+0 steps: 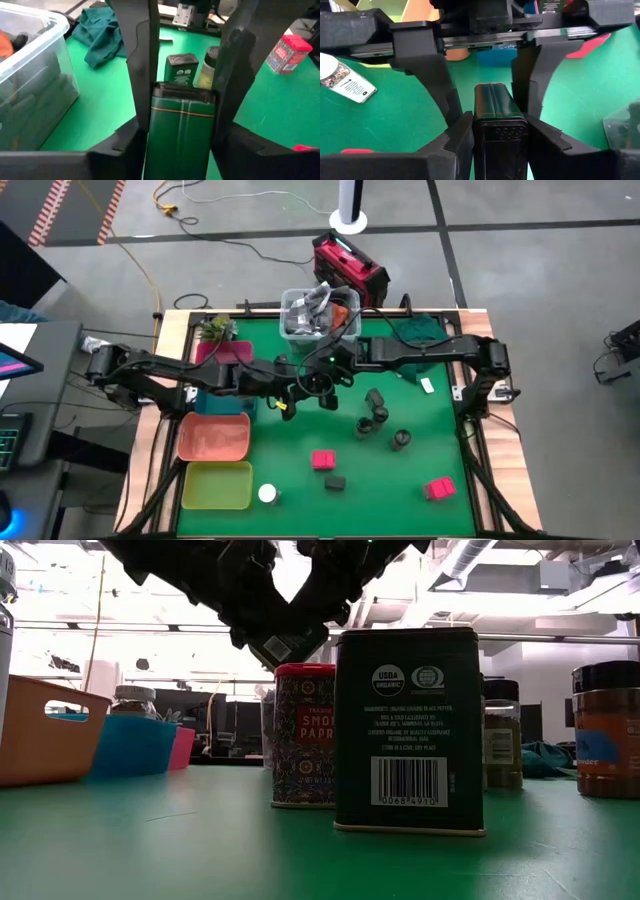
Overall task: Sort spices by type
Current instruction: Put the top left green seasoning can into the red bin
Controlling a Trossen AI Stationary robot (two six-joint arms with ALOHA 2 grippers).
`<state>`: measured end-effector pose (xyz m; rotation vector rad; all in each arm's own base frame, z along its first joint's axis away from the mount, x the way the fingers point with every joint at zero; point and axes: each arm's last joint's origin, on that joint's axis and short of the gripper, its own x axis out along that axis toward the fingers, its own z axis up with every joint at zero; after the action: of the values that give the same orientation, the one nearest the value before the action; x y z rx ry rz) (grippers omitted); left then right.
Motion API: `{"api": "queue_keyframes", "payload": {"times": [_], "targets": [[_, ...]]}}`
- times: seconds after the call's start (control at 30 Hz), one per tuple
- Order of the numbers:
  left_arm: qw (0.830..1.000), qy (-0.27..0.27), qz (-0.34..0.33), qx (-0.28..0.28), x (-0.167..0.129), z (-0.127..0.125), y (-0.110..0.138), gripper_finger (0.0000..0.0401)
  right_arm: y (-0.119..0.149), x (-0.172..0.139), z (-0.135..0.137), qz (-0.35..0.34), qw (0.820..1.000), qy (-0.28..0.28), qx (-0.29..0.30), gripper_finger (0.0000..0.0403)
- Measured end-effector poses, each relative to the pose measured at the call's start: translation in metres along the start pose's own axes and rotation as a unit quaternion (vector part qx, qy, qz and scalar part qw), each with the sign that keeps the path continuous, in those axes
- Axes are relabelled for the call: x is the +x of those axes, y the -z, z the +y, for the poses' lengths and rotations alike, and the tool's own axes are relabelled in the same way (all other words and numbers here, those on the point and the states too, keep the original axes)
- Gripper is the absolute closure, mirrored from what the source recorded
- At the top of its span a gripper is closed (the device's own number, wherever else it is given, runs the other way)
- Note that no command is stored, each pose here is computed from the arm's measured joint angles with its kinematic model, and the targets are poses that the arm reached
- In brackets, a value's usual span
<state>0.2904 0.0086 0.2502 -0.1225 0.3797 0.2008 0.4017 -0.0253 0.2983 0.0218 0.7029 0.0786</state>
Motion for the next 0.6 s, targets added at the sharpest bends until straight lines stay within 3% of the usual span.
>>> {"api": "queue_keyframes", "payload": {"times": [0.2,0.6], "targets": [[1.0,0.002,0.024,0.002,-0.0028,-0.001,0.0032,0.0267,0.0002,0.0007,-0.0008,0.0,1.0,-0.001,0.001,0.0229],[1.0,0.002,0.028,0.0,-0.0076,-0.0024,0.0031,0.0263,-0.0011,0.0004,-0.0029,-0.007,1.0,0.001,0.002,0.0219]]}}
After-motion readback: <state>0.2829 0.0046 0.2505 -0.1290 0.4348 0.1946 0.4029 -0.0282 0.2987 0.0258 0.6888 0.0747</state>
